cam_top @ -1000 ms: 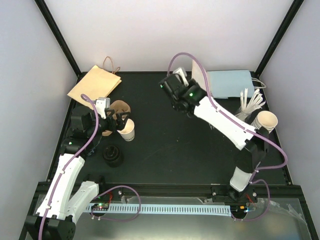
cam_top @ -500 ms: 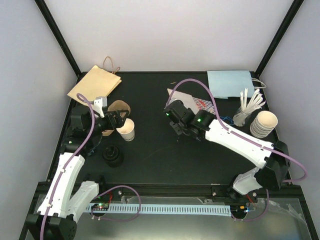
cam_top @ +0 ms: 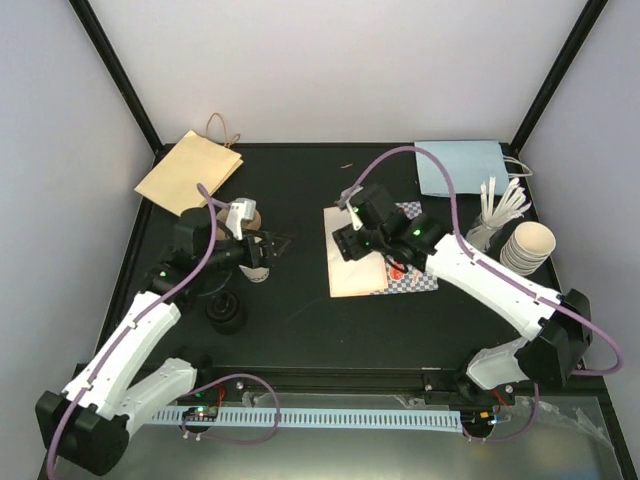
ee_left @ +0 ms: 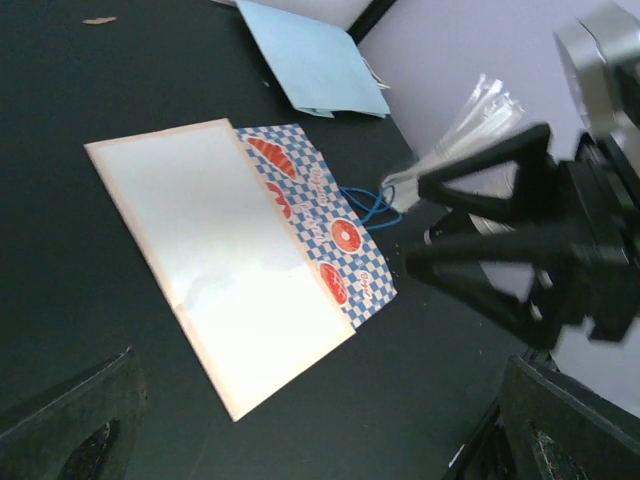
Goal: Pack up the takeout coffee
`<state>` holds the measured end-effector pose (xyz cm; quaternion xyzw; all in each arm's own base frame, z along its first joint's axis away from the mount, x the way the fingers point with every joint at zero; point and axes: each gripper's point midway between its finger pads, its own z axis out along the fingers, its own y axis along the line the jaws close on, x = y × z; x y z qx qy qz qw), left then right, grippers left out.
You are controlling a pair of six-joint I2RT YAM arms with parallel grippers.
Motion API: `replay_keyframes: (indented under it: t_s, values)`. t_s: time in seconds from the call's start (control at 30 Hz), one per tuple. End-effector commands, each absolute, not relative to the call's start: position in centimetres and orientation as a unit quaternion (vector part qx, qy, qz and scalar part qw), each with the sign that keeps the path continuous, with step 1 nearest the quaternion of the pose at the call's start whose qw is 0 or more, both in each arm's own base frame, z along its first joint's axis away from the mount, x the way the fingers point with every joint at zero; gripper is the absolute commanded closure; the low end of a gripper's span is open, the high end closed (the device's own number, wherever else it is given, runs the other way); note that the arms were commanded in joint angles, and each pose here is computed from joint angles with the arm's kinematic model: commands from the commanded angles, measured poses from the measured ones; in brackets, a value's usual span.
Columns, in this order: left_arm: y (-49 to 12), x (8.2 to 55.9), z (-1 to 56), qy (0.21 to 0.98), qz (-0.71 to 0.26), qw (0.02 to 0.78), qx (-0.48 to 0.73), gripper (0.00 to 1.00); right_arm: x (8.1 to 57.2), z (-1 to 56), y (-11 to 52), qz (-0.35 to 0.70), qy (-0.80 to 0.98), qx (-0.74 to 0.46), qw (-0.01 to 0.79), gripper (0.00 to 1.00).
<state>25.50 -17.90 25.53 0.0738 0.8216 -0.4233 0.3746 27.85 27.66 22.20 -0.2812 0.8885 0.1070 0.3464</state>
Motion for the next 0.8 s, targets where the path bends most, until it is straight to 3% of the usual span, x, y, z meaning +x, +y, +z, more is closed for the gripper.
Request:
replay_keyframes:
  t_s: [0.0, 0.27, 0.57, 0.77]
  values:
    - [-19.4, 26.1, 27.2, 0.825, -0.392, 0.399, 0.083, 0.01, 30.1, 23.4, 25.4, 0.171, 0.9, -0.2, 0.348, 0.24]
    - [-25.7, 25.6, 25.3, 0.859, -0.313, 0.372, 0.159, 0.01, 33.2, 18.2, 16.8, 0.166, 0.933, -0.056, 0.314, 0.26]
    - [-30.3, 28.3, 20.9, 0.896, -0.258, 0.317, 0.173, 0.01, 33.2, 13.2, 12.6, 0.108, 0.95, 0.01, 0.292, 0.29]
    - [-33.6, 29.7, 18.1, 0.911, -0.242, 0.282, 0.18, 0.01, 34.0, 11.0, 9.9, 0.138, 0.949, 0.051, 0.279, 0.32]
